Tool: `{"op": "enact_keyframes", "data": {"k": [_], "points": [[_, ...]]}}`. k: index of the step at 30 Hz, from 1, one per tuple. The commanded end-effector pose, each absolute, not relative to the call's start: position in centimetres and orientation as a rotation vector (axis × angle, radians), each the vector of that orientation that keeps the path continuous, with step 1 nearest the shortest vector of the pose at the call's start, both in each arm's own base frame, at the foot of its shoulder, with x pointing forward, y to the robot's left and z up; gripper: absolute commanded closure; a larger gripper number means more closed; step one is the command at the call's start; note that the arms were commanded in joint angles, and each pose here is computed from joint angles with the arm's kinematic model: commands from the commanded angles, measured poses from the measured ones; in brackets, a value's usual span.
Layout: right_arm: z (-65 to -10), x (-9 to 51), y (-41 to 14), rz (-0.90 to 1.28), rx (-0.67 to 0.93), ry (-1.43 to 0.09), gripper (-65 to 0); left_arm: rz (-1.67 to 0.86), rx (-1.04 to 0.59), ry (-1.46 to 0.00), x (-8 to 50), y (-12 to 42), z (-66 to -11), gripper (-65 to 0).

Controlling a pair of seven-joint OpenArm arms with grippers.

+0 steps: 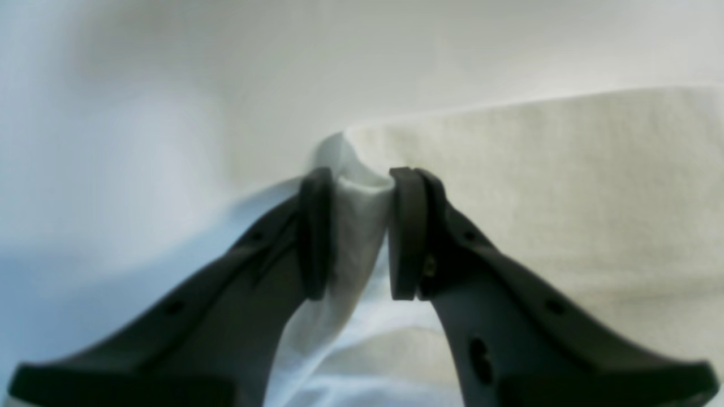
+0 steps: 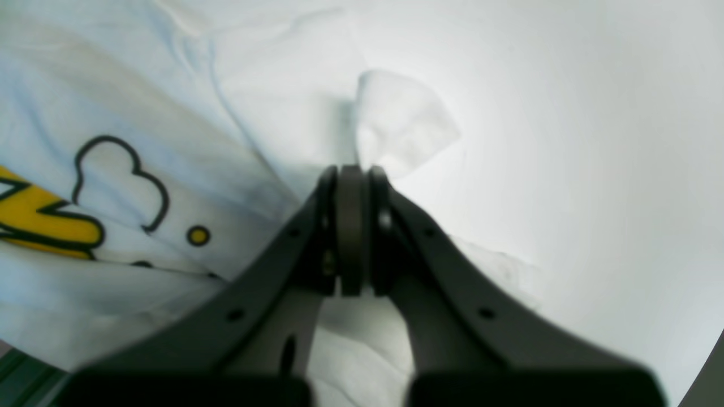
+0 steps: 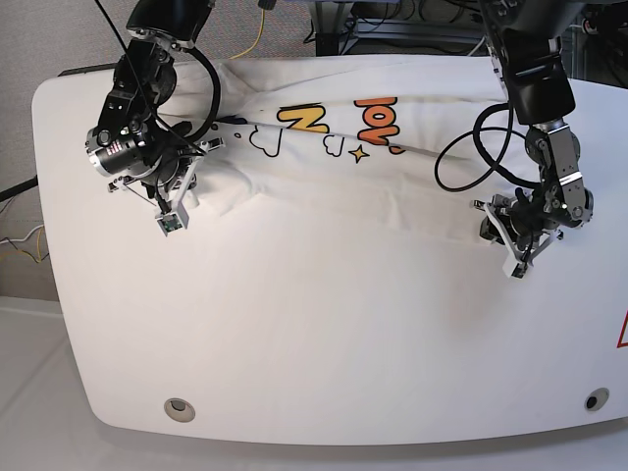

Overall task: Fold the T-shirt properly
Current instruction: 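Drag the gripped side edge with the left gripper toward the right gripper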

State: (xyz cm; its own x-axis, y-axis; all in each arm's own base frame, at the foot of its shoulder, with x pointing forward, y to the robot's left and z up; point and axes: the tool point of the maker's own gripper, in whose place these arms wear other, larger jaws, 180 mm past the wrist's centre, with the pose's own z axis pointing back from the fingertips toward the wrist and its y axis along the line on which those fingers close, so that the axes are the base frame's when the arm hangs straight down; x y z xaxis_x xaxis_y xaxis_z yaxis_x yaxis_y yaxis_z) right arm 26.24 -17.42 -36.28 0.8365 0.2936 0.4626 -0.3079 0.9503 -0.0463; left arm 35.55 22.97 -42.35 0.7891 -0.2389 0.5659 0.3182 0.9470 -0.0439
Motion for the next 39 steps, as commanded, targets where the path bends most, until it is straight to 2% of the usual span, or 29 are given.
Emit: {"op": "enact_keyframes", "data": {"k": [1,9,12,15,19,26,39], "points": [[-35.4,27.0,-17.6,0.325,0.018,-0.522,0.0,-0.321,-0.125,-0.516,34.2,23.2,-43.5,-14.1],[-35.4,27.0,-17.6,0.325,0.02,-0.523,0.0,-0.321,-0.123,-0.515,34.2,23.3,-43.4,-13.1],[-35.4,27.0,-17.5,0.324,0.021,-0.523,0.0,-0.322,-0.12,-0.515,34.2,23.4,-43.4,-6.6],[-35.4,27.0,-17.5,0.324,0.021,-0.523,0.0,-0.324,-0.111,-0.49,33.9,23.6,-43.5,-3.1],[-35.3,27.0,-17.5,0.324,0.021,-0.525,0.0,-0.327,-0.102,-0.462,33.7,23.9,-43.3,-3.5],[-35.3,27.1,-17.5,0.324,0.022,-0.528,0.0,-0.357,-0.041,-0.516,35.0,24.4,-40.5,-3.5],[-35.2,27.2,-17.4,0.324,0.023,-0.531,0.0,-0.384,0.038,-0.51,35.2,25.1,-37.9,-3.5]]}}
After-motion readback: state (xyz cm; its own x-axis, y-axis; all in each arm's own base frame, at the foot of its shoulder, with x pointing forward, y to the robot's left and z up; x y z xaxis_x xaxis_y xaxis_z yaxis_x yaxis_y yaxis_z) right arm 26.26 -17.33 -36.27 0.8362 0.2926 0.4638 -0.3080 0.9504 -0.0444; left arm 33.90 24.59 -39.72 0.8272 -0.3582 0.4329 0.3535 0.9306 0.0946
